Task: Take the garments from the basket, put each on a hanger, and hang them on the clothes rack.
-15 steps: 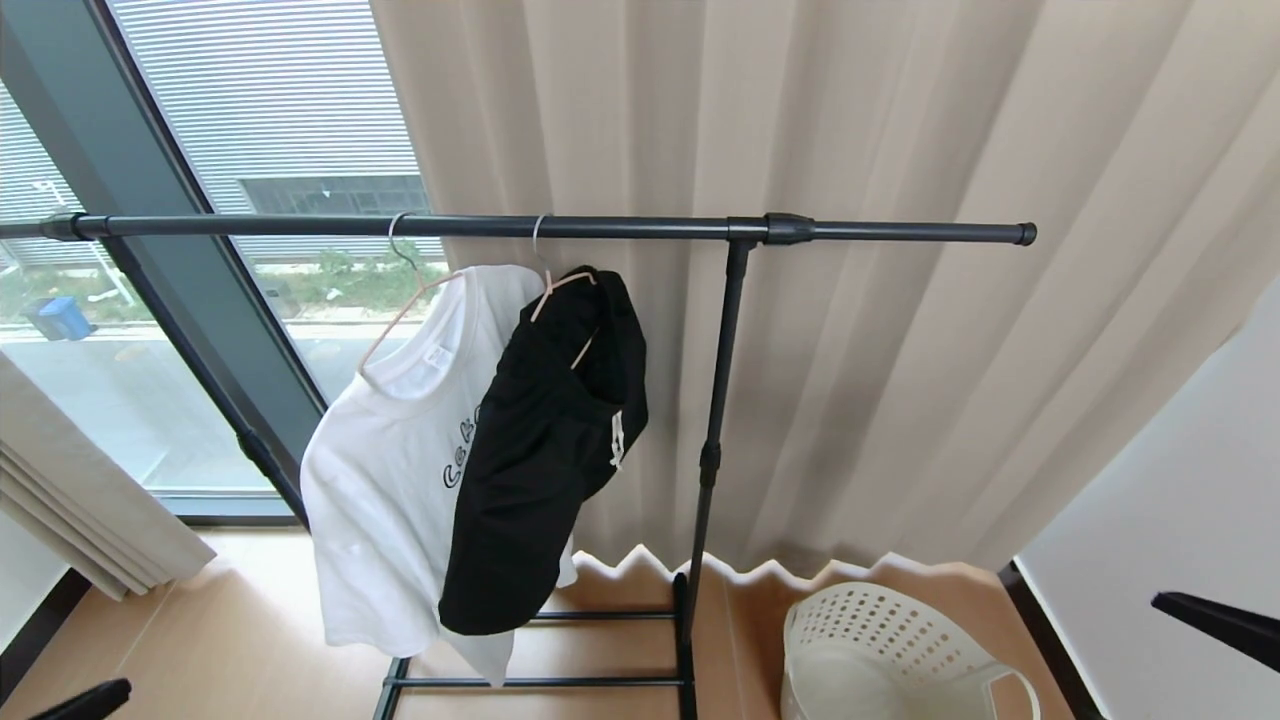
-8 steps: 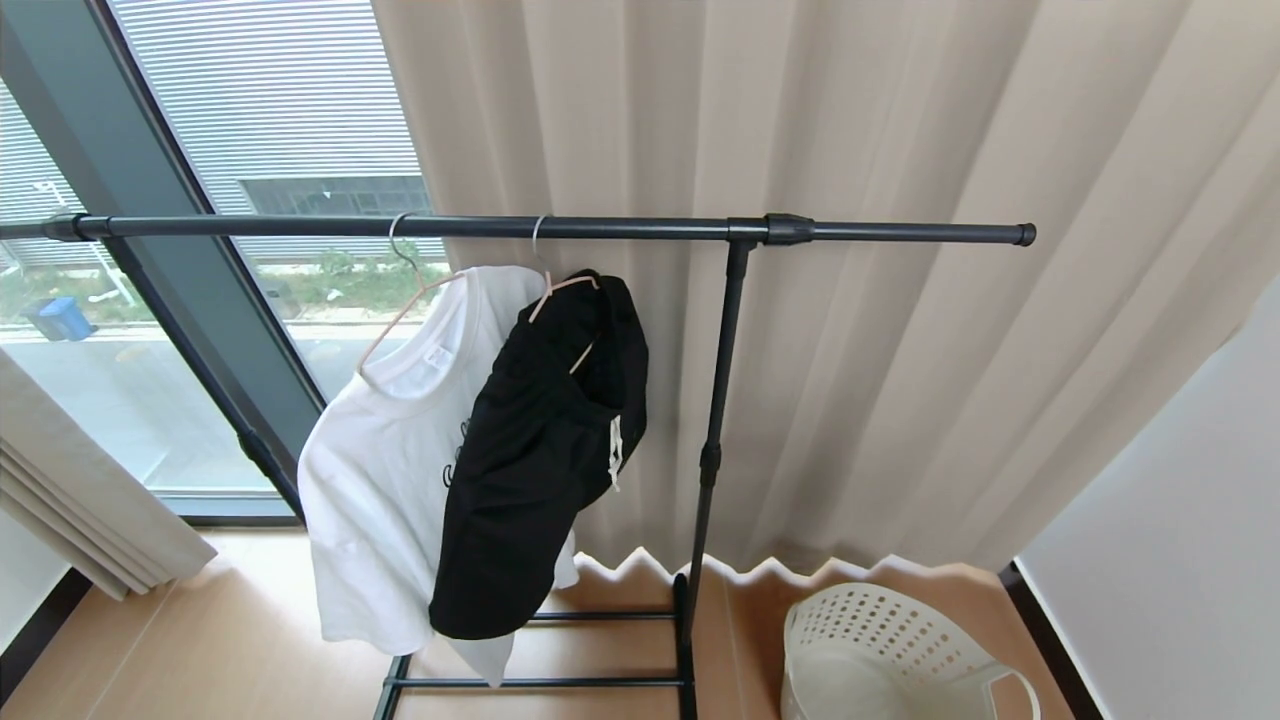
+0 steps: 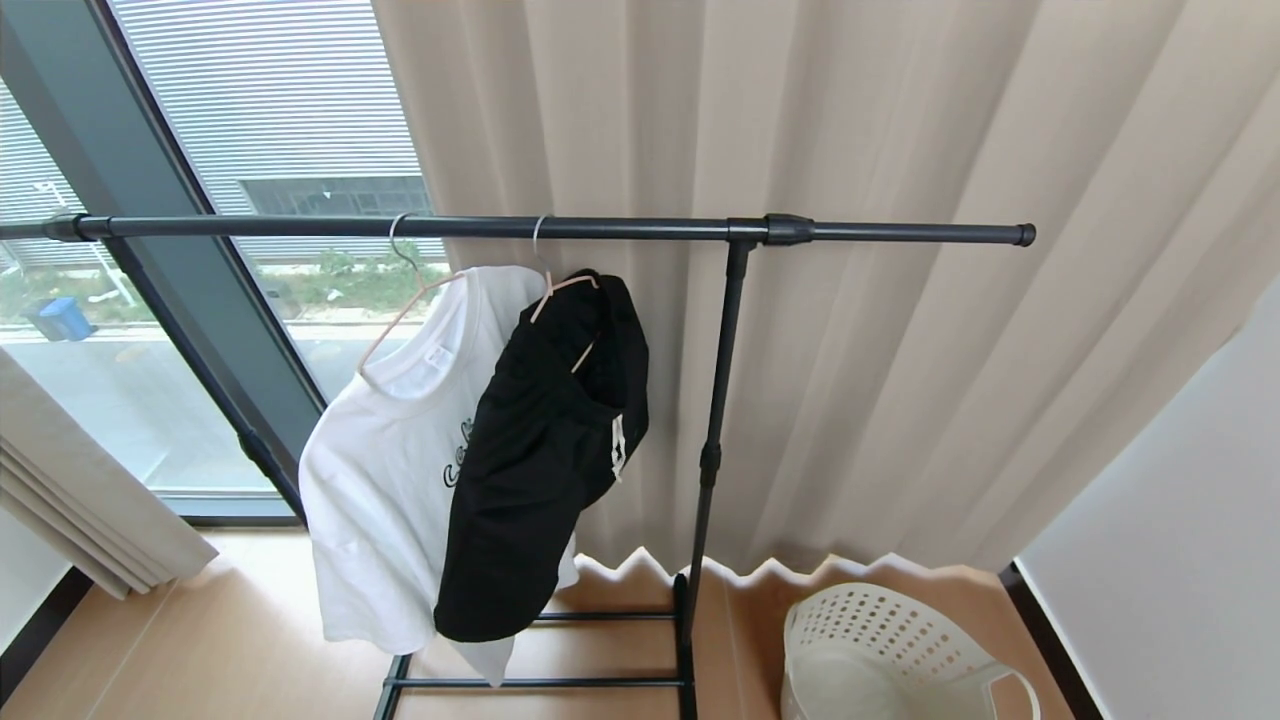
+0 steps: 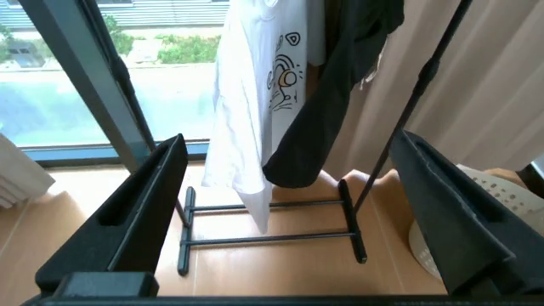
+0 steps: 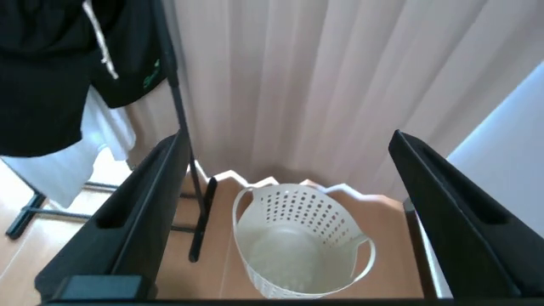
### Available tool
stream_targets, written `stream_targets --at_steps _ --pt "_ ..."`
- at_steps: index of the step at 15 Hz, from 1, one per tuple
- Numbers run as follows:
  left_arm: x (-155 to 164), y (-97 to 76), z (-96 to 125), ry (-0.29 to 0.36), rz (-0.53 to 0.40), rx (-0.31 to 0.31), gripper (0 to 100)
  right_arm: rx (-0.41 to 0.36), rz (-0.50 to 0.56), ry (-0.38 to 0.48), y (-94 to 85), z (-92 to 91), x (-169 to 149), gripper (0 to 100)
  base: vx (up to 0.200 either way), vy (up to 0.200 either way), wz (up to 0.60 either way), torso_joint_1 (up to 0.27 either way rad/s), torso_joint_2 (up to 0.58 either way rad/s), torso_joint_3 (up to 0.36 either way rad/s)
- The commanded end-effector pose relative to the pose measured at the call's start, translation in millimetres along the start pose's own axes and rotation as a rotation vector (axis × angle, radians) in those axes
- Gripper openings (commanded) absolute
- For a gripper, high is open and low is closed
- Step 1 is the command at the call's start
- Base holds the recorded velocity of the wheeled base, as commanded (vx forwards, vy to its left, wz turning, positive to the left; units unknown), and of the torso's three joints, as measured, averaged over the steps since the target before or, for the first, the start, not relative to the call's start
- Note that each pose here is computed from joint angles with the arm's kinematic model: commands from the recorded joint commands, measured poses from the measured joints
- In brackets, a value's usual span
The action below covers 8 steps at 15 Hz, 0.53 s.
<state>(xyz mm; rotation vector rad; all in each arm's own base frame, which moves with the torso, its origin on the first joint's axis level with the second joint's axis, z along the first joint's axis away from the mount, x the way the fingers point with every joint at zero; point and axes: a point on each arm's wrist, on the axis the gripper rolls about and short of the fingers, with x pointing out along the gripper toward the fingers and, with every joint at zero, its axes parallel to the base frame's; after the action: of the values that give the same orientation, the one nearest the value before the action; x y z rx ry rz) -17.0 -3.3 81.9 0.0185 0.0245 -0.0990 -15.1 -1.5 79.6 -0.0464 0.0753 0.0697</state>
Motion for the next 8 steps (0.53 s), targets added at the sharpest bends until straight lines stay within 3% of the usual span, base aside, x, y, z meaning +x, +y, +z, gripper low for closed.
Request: stream_targets --at_steps 1,4,6,8 --pt "-4.0 0.0 -1.2 -0.046 -0.06 0.013 100 -0.009 -0.064 -0.097 2.5 -2.2 -7.5 100 0.0 0.0 0.0 0.0 0.0 0.0" --pt "-5.5 0.1 -1.3 -0.067 -0.03 0.015 100 0.006 -0.059 -0.111 2.5 -0.6 -7.5 100 0.0 0.0 0.0 0.0 0.0 0.0" --pt "-5.5 0.1 -1.3 -0.067 -0.031 0.024 100 -0.026 0.041 -0.105 4.8 -1.4 -7.3 100 0.0 0.0 0.0 0.0 0.0 0.0" --pt "-5.6 0.1 -1.4 -0.069 -0.031 0.046 100 -0.045 0.063 -0.108 5.2 -1.3 -7.3 100 0.0 0.0 0.0 0.0 0.0 0.0"
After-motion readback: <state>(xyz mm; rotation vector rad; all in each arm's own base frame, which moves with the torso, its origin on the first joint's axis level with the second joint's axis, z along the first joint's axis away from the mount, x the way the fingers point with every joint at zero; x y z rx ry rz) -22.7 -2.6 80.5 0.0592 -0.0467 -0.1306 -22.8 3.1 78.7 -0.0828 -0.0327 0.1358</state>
